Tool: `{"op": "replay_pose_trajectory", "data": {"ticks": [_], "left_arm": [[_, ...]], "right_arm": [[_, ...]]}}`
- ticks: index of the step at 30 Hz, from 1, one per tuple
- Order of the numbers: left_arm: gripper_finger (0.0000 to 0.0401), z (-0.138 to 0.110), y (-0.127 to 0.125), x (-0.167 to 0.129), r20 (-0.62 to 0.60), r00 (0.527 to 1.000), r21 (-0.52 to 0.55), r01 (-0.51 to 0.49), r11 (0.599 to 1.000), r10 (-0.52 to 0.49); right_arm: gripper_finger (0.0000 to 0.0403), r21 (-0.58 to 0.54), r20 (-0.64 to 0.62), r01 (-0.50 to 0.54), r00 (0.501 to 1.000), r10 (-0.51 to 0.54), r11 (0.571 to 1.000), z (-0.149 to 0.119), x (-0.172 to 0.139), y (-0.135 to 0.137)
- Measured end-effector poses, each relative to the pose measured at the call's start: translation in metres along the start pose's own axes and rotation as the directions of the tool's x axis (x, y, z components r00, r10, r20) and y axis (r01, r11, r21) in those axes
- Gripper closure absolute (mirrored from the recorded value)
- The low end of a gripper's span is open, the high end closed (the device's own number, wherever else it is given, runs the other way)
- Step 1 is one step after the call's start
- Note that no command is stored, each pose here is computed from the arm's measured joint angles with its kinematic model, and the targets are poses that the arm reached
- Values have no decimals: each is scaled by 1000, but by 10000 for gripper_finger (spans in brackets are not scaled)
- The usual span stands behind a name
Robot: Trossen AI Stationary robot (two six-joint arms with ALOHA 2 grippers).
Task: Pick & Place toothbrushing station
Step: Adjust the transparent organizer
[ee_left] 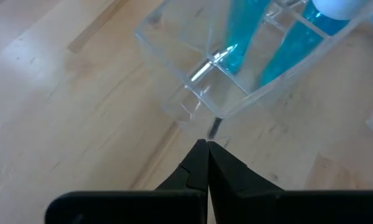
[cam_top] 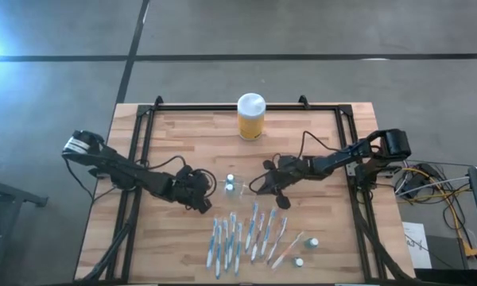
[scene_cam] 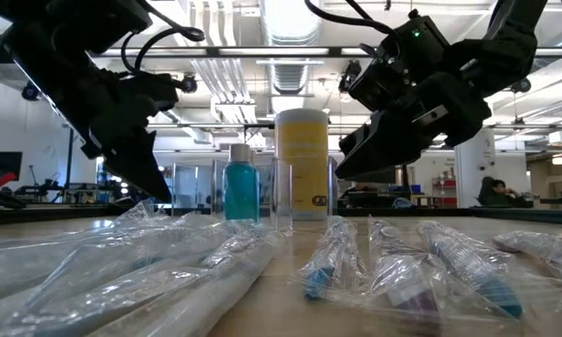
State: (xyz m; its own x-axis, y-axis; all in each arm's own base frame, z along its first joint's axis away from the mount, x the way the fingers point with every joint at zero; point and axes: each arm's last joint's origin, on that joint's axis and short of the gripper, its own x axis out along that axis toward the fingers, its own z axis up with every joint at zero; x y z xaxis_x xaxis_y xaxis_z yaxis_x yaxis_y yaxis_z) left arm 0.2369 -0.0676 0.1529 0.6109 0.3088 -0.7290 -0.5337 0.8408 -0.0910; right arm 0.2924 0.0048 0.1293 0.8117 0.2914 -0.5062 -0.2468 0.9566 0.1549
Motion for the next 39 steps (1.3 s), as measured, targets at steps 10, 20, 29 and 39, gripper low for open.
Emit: {"op": "replay_pose_trajectory", "data": {"ticks": [10, 20, 29, 39], "left_arm": [[398, 1, -1, 0, 8, 1000, 39, 10, 999, -11], [398, 2, -2, 0, 10, 1000, 38, 15, 999, -15], [395, 3, 0, 1, 28, 1000, 33, -6, 999, 5], [395, 7, 0, 2, 45, 999, 32, -5, 999, 4]], "right_arm": [[394, 13, -8, 71, 997, -71, 997, -1, -1, -3], [394, 75, -13, 161, 987, -161, 984, -5, -5, -14], [394, 76, -8, 164, 986, -164, 984, -5, -7, -14], [394, 74, -23, 157, 988, -155, 985, 0, -21, -9]]}}
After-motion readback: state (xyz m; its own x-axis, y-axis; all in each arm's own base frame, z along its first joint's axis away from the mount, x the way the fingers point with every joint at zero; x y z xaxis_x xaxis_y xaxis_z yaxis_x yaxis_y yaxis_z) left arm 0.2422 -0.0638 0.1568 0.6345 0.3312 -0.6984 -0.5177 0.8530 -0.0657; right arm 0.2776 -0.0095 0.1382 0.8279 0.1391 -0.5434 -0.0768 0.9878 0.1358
